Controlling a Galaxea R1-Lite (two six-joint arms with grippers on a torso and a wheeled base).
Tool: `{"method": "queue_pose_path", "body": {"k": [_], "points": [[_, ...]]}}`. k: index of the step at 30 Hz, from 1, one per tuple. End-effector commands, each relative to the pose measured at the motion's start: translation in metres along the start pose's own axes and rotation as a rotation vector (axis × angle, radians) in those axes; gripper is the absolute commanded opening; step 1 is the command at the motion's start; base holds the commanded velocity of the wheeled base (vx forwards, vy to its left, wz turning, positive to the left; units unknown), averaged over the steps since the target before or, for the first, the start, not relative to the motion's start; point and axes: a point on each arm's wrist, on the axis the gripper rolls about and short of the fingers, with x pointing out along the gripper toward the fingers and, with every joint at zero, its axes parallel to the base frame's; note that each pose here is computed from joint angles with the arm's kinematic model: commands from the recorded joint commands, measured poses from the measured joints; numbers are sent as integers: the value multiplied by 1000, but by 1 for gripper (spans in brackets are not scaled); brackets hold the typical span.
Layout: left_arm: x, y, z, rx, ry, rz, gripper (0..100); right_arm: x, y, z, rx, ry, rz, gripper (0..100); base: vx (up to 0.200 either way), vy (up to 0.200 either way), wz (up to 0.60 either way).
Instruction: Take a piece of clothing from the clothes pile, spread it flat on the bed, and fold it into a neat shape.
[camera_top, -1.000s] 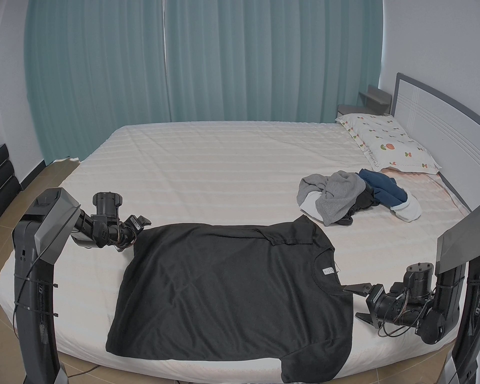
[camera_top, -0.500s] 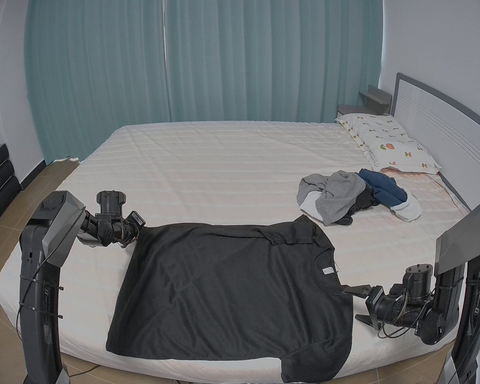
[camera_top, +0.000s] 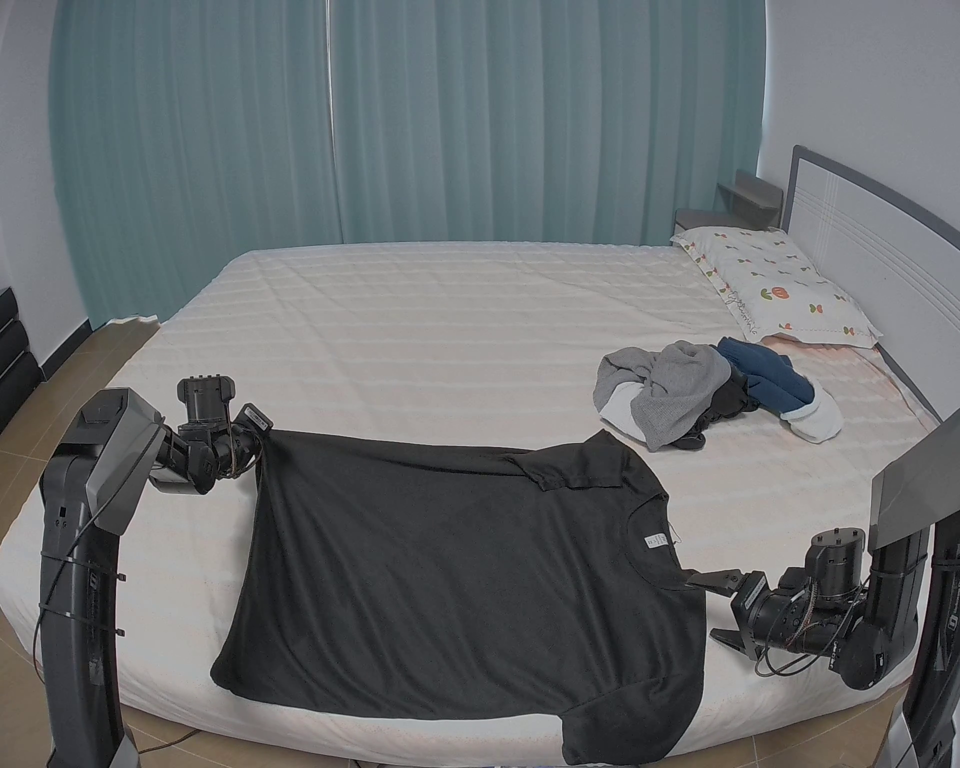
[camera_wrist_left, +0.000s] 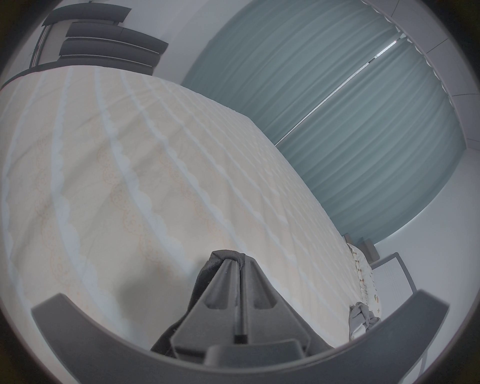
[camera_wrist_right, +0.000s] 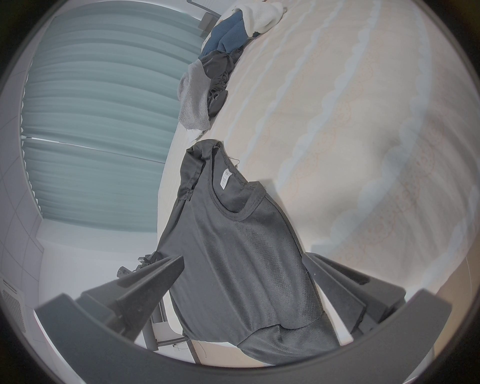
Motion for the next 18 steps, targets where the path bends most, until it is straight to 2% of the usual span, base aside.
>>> {"method": "queue_pose_path", "body": {"k": [1,7,8,14,18], "points": [[2,4,-2,-1,2,7,0,0,1,1,-5,-7,12,100,0,0,0],[2,4,-2,-4,13,0,0,2,2,2,-6,-14,18,100,0,0,0],[2,3,-2,-5,14,-1,100,2,3,2,-5,-16,22,100,0,0,0],[-5,4,-2,-45,31,12,100,-2,30,11,-52,-70,139,100,0,0,0],[-19,0,4,-111,96,-35,100,15,49,8,-99,-86,171,100,0,0,0]]}}
